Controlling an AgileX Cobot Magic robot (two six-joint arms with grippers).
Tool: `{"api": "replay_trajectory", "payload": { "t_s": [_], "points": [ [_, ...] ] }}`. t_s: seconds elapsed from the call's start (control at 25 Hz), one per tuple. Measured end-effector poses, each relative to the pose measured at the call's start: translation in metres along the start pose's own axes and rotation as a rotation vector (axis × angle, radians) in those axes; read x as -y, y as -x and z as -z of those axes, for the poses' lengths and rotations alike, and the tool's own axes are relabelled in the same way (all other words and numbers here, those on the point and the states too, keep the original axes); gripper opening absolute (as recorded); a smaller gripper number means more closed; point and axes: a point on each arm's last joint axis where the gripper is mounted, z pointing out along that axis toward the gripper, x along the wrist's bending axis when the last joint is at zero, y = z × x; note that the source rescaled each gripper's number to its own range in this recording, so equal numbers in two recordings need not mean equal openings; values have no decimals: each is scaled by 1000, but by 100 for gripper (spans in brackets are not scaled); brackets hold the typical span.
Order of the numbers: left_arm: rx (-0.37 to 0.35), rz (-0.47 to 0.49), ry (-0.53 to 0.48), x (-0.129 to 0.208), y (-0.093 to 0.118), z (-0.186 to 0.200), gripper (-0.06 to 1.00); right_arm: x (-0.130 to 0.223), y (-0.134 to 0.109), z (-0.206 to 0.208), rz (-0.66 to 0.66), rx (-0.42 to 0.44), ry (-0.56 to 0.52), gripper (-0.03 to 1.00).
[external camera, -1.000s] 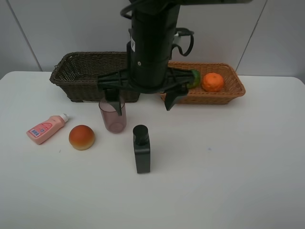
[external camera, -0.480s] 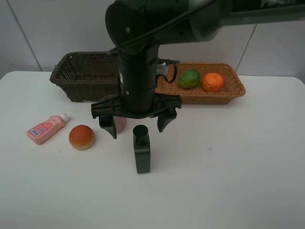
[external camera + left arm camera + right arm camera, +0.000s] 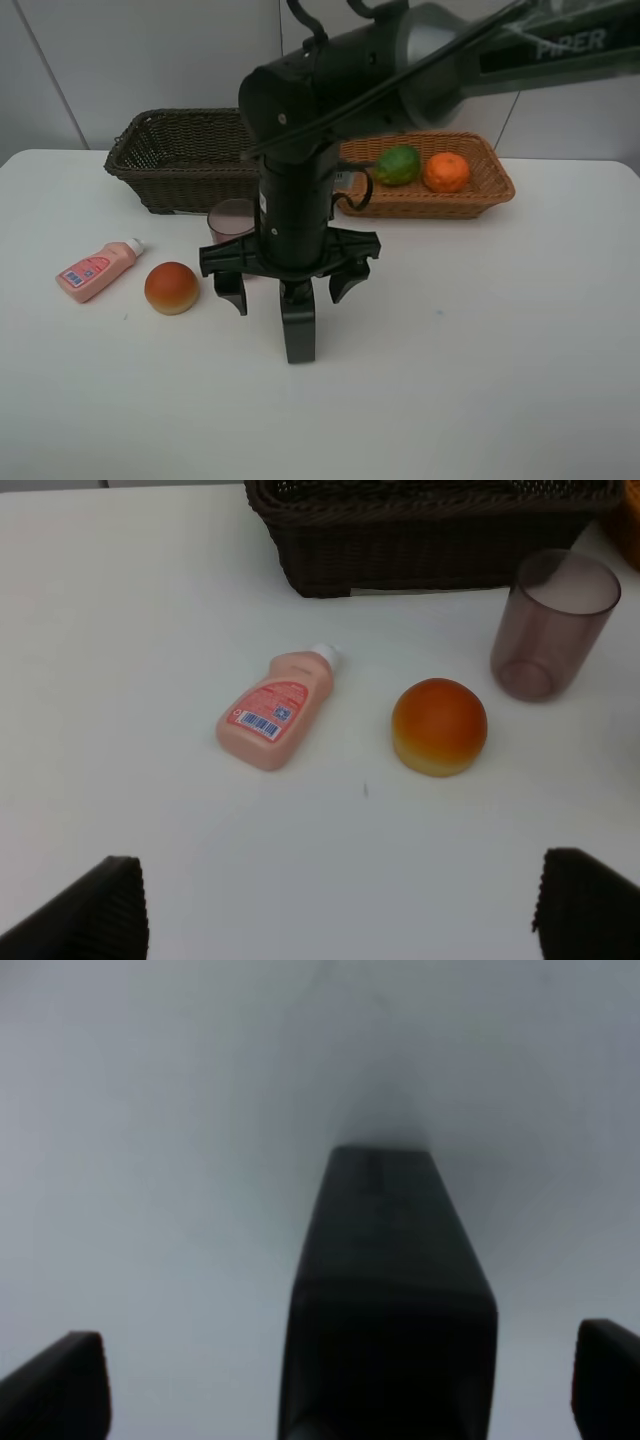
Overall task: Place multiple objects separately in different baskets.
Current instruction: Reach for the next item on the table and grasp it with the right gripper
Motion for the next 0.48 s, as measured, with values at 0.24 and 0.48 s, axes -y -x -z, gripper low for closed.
{"api": "replay_trajectory", "payload": {
  "t_s": [0.24, 0.48],
  "points": [
    [0, 0, 0, 0, 0, 0, 100, 1, 0, -16, 3, 35, -37, 100],
    [0, 0, 0, 0, 0, 0, 100, 0, 1, -17, 16, 56, -30, 51]
  ]
}}
